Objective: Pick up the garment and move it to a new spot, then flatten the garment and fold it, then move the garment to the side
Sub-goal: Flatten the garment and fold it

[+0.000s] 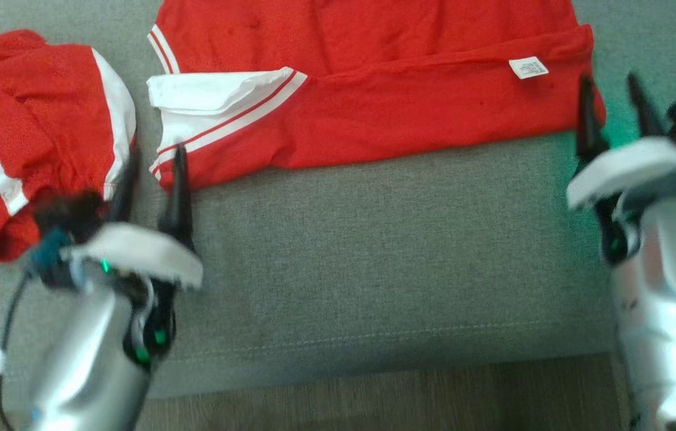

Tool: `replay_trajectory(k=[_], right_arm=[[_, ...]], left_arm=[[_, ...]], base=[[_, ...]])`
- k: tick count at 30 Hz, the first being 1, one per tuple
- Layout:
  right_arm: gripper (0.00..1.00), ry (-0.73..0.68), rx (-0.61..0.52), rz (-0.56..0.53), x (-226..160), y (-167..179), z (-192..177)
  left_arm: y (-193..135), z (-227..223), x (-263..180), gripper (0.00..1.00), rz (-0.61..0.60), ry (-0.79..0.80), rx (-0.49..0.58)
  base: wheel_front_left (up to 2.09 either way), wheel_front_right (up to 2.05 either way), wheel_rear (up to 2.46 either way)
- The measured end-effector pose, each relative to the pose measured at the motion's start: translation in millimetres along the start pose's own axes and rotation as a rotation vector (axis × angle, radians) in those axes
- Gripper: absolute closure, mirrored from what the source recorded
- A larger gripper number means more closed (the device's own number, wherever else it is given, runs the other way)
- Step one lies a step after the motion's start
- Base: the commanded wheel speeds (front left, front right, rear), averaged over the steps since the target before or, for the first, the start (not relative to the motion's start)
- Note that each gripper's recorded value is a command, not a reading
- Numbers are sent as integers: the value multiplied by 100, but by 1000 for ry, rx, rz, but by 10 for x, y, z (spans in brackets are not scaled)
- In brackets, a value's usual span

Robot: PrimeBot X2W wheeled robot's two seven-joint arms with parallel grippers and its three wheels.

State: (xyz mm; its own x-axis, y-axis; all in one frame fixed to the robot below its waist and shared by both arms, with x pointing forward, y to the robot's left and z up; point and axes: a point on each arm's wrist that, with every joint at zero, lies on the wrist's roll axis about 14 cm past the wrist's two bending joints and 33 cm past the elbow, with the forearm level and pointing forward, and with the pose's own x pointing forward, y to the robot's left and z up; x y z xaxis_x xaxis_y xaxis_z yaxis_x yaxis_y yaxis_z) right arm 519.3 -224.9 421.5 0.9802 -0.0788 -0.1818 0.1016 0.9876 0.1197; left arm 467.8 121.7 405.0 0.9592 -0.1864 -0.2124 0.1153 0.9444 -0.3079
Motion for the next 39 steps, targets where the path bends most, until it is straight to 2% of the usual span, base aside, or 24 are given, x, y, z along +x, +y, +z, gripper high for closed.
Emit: replay_trajectory(k=[5, 13, 14, 15, 16, 17, 29, 30, 31, 33, 34, 35, 39], right_arm=[[0, 58, 38, 5, -129, 19, -169], [0, 153, 25, 20, -70, 75, -353], [0, 161, 21, 20, -47, 80, -364], [0, 167, 20, 22, -20, 92, -369], [0, 169, 19, 23, 5, 103, -369], [0, 174, 14, 26, 28, 117, -373], [0, 210, 0, -2, 55, 60, -417], [10, 210, -1, 1, 53, 69, -416], [24, 212, -2, 4, 50, 78, -418], [65, 205, 1, 9, 46, 99, -403], [95, 200, -1, 11, 45, 104, -391], [100, 198, -3, 14, 43, 113, -385], [100, 174, -3, 9, 30, 87, -315]], left_arm=[[-6, -250, -135, 0, 10, 93, 6], [-90, -217, 42, 0, -25, 105, 40], [-89, -197, 65, 18, -25, 99, 42], [-83, -179, 82, 49, -25, 95, 43], [-76, -171, 91, 67, -24, 93, 47], [-66, -174, 95, 99, -22, 94, 49], [-8, -162, -19, 100, -16, 101, 52], [1, -172, -37, 100, -12, 105, 47], [6, -178, -53, 100, -10, 106, 45], [10, -182, -76, 100, -8, 105, 42], [9, -170, -78, 100, -8, 101, 38], [2, -152, -76, 100, -11, 96, 38], [-36, -76, -79, 100, -29, 68, 38]], base=[[0, 0, 0], [0, 0, 0], [0, 0, 0], [0, 0, 0], [0, 0, 0], [0, 0, 0], [0, 0, 0], [0, 0, 0], [0, 0, 0], [0, 0, 0], [0, 0, 0], [0, 0, 0], [0, 0, 0]])
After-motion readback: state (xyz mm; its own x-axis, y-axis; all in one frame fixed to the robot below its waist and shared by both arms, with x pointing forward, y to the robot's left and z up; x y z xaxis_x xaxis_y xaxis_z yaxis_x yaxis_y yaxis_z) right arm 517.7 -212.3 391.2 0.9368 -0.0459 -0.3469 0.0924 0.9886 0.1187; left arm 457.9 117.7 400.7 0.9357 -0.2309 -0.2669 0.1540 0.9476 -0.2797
